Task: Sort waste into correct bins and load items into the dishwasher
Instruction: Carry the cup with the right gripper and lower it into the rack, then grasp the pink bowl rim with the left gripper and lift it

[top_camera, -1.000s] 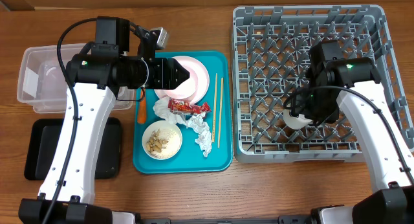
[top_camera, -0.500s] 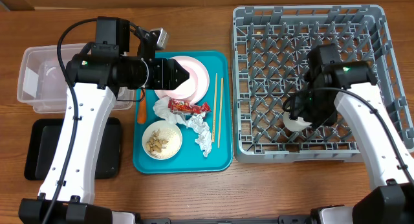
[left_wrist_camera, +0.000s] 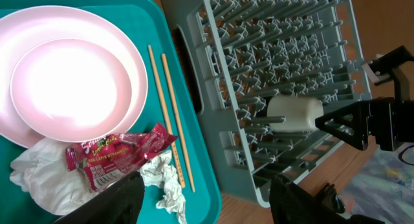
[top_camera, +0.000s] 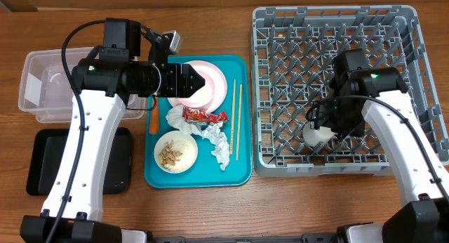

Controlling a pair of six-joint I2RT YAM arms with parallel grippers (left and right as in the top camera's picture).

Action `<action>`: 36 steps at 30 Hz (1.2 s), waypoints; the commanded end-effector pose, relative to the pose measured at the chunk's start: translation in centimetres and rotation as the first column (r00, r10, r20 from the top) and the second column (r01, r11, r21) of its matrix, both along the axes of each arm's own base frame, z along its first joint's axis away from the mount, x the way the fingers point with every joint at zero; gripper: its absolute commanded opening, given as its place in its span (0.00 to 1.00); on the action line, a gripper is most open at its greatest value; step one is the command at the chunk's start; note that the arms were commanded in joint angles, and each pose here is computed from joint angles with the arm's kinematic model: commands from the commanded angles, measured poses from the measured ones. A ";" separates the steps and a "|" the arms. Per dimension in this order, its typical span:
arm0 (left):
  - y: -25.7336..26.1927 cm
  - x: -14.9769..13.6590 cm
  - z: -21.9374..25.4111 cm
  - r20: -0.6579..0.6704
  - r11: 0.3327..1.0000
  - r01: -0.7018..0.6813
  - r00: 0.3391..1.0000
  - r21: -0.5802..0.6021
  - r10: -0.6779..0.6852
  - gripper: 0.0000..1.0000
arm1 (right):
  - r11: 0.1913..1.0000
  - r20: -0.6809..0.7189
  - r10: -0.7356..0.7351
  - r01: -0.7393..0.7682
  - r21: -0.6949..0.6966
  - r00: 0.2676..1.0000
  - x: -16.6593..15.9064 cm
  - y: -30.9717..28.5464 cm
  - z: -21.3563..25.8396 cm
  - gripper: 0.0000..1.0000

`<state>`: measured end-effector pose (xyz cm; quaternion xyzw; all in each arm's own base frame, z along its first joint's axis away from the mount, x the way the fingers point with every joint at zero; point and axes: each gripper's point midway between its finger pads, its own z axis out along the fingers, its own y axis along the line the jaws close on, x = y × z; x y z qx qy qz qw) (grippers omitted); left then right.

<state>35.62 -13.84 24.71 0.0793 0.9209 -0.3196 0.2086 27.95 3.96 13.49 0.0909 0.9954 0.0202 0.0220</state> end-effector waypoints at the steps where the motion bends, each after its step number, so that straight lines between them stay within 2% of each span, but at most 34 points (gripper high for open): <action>1: -0.2 0.1 -0.1 0.005 1.000 0.012 1.000 0.009 -0.012 0.65 | 1.000 0.012 0.001 -0.001 -0.008 1.000 0.0 -0.1 0.2 0.75; 6: -0.2 0.1 -0.2 0.005 1.000 0.012 1.000 0.009 -0.012 0.65 | 1.000 0.013 0.001 -0.001 -0.008 1.000 0.0 -0.1 0.2 0.78; 10: 0.3 0.2 -0.4 0.007 0.999 -0.004 1.000 0.038 0.004 0.65 | 1.000 0.018 0.000 0.000 -0.006 1.000 0.2 -0.1 0.2 0.93; 11: 0.7 0.3 -0.7 0.004 0.998 -0.017 1.000 0.062 0.017 0.65 | 1.000 0.021 0.000 0.000 -0.004 1.000 0.2 0.0 0.2 1.00; 18: 4.8 -0.8 -3.5 -0.066 0.947 -0.117 0.987 0.299 0.143 0.65 | 0.996 0.034 0.013 -0.016 0.091 0.999 0.6 1.6 0.3 1.00; 22: 6.6 -1.4 -4.3 -0.087 0.906 -0.152 0.976 0.395 0.201 0.68 | 0.995 0.047 0.013 -0.017 0.095 0.999 0.9 1.7 0.4 1.00; 25: 6.7 -1.1 -4.4 -0.077 0.904 -0.167 0.974 0.395 0.214 0.68 | 0.993 0.056 0.014 -0.020 0.112 0.998 1.2 2.0 0.5 1.00; 31: 6.3 1.9 -5.2 -0.028 0.902 -0.249 0.961 0.352 0.276 0.65 | 0.990 0.094 0.015 -0.027 0.135 0.995 2.1 2.5 0.6 1.00; 36: 6.0 4.2 -8.9 -0.086 0.896 -0.265 0.945 0.355 0.314 0.64 | 0.990 0.107 0.015 -0.029 0.137 0.994 2.4 2.5 0.7 1.00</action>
